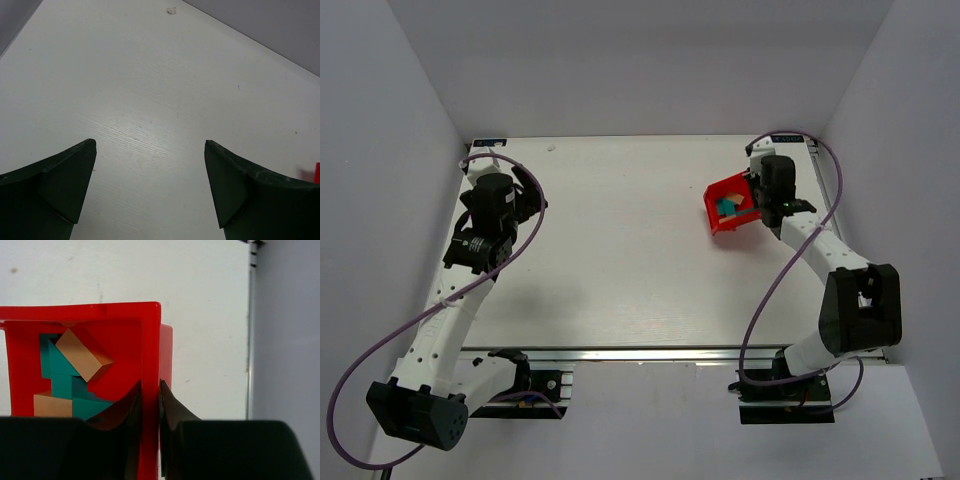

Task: Build the wood block tower

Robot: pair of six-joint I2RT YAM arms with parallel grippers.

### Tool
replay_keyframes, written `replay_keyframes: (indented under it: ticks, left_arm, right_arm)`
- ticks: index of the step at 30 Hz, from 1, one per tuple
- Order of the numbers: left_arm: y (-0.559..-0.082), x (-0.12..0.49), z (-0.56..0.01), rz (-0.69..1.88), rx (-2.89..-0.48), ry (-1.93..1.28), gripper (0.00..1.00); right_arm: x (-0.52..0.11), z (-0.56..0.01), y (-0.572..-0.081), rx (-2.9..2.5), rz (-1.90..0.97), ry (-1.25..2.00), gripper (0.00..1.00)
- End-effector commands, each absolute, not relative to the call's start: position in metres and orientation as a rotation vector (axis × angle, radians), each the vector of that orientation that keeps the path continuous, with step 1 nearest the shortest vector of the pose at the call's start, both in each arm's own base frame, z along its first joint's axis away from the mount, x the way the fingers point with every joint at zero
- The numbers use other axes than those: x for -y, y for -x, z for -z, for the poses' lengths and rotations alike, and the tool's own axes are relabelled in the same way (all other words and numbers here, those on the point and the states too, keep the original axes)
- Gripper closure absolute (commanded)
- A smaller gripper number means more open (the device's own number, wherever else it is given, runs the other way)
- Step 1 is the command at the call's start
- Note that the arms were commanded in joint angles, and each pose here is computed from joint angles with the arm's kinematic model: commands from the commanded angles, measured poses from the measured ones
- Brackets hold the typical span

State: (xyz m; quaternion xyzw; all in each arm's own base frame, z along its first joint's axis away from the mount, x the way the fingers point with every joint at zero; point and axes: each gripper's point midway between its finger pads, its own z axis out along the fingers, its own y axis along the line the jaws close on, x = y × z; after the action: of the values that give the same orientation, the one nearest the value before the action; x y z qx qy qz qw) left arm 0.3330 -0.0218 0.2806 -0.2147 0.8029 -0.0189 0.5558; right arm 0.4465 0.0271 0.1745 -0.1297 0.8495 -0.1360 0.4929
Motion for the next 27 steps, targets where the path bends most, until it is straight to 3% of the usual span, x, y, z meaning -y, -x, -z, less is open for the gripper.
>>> replay_keyframes:
  ticks: [1, 11, 18, 27]
  left_arm:
    - [-0.334, 0.027, -0.285, 0.075, -1.886, 0.489, 0.02]
    - [-0.336, 0.029, -0.27, 0.072, -1.921, 0.485, 0.02]
    - [-0.331, 0.028, -0.269, 0.07, -1.92, 0.492, 0.02]
    - [-0.324, 0.023, -0.275, 0.061, -1.893, 0.505, 0.02]
  right_arm:
    - [-0.059, -0.201, -0.449, -1.899, 0.205, 0.436, 1.0]
    - [-0.097, -0.218, -0.418, -1.88, 0.385, 0.518, 1.0]
    - [-0.102, -0.194, -0.41, -1.957, 0.804, 0.523, 1.0]
    - [-0.142, -0.218, -0.411, -1.861, 0.907, 0.51, 1.0]
